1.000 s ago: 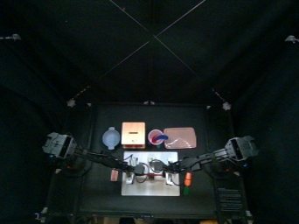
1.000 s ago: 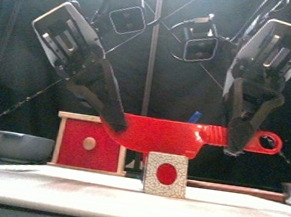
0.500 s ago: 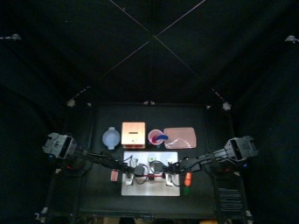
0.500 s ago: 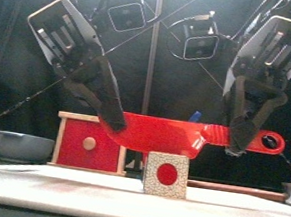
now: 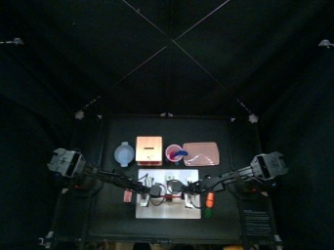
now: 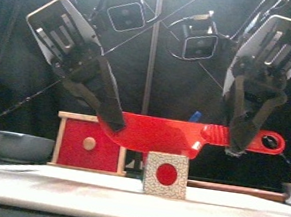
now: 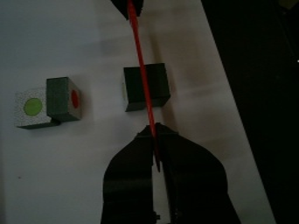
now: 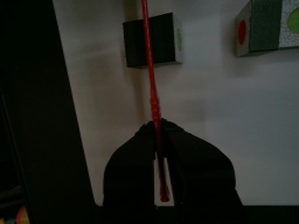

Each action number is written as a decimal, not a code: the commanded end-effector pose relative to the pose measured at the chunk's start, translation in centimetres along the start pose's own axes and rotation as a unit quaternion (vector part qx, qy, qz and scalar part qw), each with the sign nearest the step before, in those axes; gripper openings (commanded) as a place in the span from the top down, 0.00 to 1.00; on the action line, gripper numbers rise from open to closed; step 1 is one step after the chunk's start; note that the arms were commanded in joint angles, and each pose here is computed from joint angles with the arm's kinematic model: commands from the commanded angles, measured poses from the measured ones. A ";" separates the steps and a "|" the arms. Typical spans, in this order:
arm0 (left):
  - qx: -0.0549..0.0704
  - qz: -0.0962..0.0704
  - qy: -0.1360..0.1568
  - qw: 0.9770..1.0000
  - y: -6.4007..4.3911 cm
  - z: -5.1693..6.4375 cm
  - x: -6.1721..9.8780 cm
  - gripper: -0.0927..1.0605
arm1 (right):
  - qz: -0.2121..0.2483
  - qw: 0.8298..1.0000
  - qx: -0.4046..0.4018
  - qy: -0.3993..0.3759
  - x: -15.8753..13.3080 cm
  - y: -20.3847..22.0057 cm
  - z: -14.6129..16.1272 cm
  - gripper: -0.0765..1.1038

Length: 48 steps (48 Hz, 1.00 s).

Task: Cut the sushi into 4 pieces with the knife
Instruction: Cut the sushi into 4 pieces

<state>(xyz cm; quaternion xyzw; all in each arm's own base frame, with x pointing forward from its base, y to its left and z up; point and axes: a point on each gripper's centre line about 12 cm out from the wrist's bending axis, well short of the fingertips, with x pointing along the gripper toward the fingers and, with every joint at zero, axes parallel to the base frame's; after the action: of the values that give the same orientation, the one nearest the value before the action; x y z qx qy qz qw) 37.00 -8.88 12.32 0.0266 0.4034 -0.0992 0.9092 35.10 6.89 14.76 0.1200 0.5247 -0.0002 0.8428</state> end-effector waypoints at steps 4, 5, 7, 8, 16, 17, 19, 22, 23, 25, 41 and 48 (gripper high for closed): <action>0.007 -0.003 0.012 1.000 -0.3 -0.5 0.5 0.62 | -0.002 1.000 -0.001 -0.003 0.0 -0.1 0.3 0.67; 0.007 -0.003 0.012 1.000 -0.3 -0.5 0.5 0.62 | -0.002 1.000 -0.001 -0.003 0.0 -0.1 0.2 0.67; 0.009 -0.003 0.012 1.000 -0.3 -0.5 0.5 0.62 | -0.002 1.000 -0.001 -0.003 0.0 -0.1 0.3 0.67; 0.010 -0.003 0.012 1.000 -0.3 -0.5 0.5 0.62 | -0.002 1.000 -0.001 -0.004 0.0 -0.1 0.3 0.67; 0.007 0.000 0.015 1.000 0.0 -0.7 0.7 0.62 | -0.005 1.000 -0.001 0.000 0.3 -0.3 0.2 0.67; 0.007 0.000 0.016 1.000 0.0 -0.8 0.8 0.62 | -0.005 1.000 -0.001 0.001 0.3 -0.3 0.2 0.67; 0.007 0.000 0.018 1.000 0.0 -0.9 0.9 0.62 | -0.006 1.000 -0.002 0.001 0.4 -0.3 0.1 0.67; 0.007 0.000 0.021 1.000 0.0 -1.1 1.0 0.62 | -0.007 1.000 0.000 0.005 0.7 -0.4 0.0 0.67; 0.007 0.000 0.023 1.000 0.0 -1.2 1.0 0.62 | -0.007 1.000 -0.001 0.007 0.8 -0.4 0.0 0.67; 0.007 0.001 0.028 1.000 0.0 -1.4 1.3 0.62 | -0.007 1.000 -0.001 0.010 1.0 -0.4 -0.2 0.67; 0.005 0.002 0.064 0.998 0.1 -3.7 3.2 0.62 | -0.012 0.999 0.008 0.038 3.4 -0.6 -1.9 0.67; 0.004 0.002 0.067 0.998 0.1 -3.9 3.3 0.62 | -0.012 0.999 0.008 0.039 3.4 -0.6 -1.9 0.67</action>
<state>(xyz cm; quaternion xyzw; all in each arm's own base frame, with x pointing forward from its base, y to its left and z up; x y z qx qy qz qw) 37.06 -8.64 8.40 0.0327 0.4446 -0.0940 0.8902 35.23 7.10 11.15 0.1195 0.5520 -0.0080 0.8252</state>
